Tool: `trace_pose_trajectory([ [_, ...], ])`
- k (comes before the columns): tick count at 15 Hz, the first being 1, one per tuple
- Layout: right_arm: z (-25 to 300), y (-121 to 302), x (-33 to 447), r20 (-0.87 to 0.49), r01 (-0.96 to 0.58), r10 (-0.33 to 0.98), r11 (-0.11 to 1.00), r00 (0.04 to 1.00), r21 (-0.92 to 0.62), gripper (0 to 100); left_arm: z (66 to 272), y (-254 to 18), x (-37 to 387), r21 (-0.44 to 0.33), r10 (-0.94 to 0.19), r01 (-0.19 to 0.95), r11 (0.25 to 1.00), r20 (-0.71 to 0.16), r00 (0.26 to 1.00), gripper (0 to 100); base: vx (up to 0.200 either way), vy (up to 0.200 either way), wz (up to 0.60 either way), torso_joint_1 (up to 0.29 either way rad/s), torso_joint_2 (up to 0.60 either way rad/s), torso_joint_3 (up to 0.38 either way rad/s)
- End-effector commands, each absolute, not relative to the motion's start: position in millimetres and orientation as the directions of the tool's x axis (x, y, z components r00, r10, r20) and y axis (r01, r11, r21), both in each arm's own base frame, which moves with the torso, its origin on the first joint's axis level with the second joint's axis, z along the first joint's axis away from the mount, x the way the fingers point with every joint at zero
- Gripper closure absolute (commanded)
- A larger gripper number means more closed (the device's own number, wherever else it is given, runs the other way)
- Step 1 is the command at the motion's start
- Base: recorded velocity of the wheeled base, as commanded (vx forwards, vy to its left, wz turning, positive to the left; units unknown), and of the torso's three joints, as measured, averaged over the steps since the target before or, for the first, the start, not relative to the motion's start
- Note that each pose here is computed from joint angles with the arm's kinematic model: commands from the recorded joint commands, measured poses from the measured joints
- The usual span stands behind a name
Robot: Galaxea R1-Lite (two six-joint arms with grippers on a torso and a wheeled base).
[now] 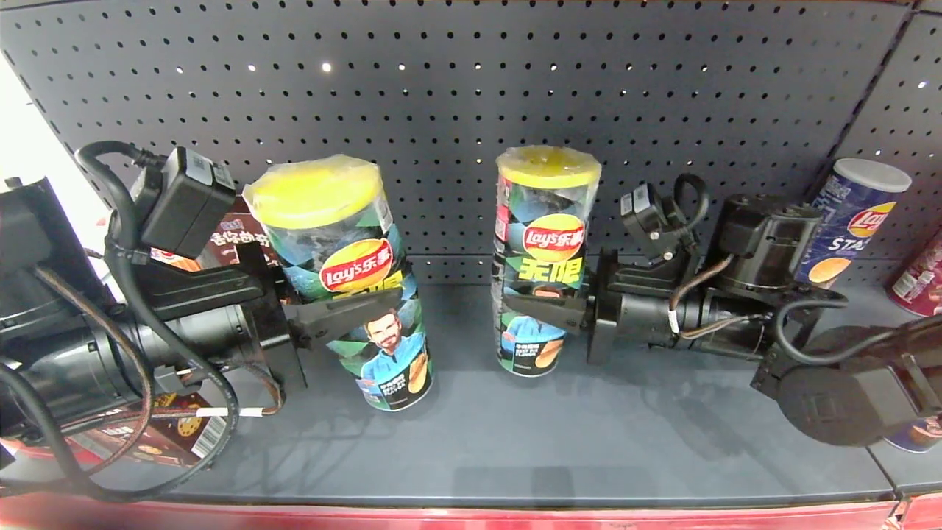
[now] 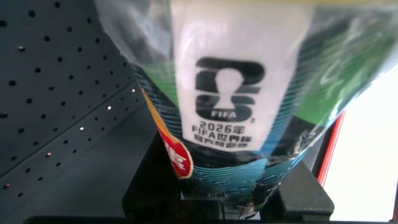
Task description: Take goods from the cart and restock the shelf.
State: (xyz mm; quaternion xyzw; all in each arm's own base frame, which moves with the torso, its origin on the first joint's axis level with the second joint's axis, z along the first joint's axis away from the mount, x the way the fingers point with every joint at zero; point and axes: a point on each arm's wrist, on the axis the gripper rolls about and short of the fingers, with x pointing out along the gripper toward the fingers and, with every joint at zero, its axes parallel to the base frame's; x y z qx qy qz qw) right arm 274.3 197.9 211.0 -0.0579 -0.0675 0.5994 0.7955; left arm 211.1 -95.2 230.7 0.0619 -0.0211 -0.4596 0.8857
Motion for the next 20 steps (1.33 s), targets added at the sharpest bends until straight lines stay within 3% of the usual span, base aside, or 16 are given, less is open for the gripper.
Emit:
trace_pose_trajectory([
  [1,207.4,195.9,247.7,0.042,-0.954,0.970,0.243,0.239,-0.176,100,230.7,-95.2,211.3,0.130,-0.816,0.810,0.571,-0.019,0.578,100,0.000,0.000,0.00,0.000,0.00,0.000],
  [9,161.2,192.1,225.9,-0.019,-0.962,0.969,0.243,0.247,-0.127,100,228.7,-95.3,211.7,0.125,-0.815,0.810,0.572,-0.026,0.579,100,0.000,0.000,0.00,0.000,0.00,0.000],
  [18,145.9,198.3,234.2,-0.043,-0.961,0.965,0.252,0.258,-0.113,100,224.2,-94.8,210.2,0.115,-0.815,0.813,0.570,-0.038,0.577,100,0.000,0.000,0.00,0.000,0.00,0.000],
  [19,144.8,200.2,232.1,-0.040,-0.962,0.967,0.247,0.253,-0.116,0,223.2,-94.5,209.6,0.114,-0.815,0.814,0.570,-0.041,0.577,100,0.000,0.000,0.00,0.000,0.00,0.000],
  [20,144.7,200.4,231.3,-0.041,-0.959,0.964,0.257,0.263,-0.117,0,222.4,-94.4,209.3,0.112,-0.815,0.814,0.570,-0.043,0.577,100,0.000,0.000,0.00,0.000,0.00,0.000],
])
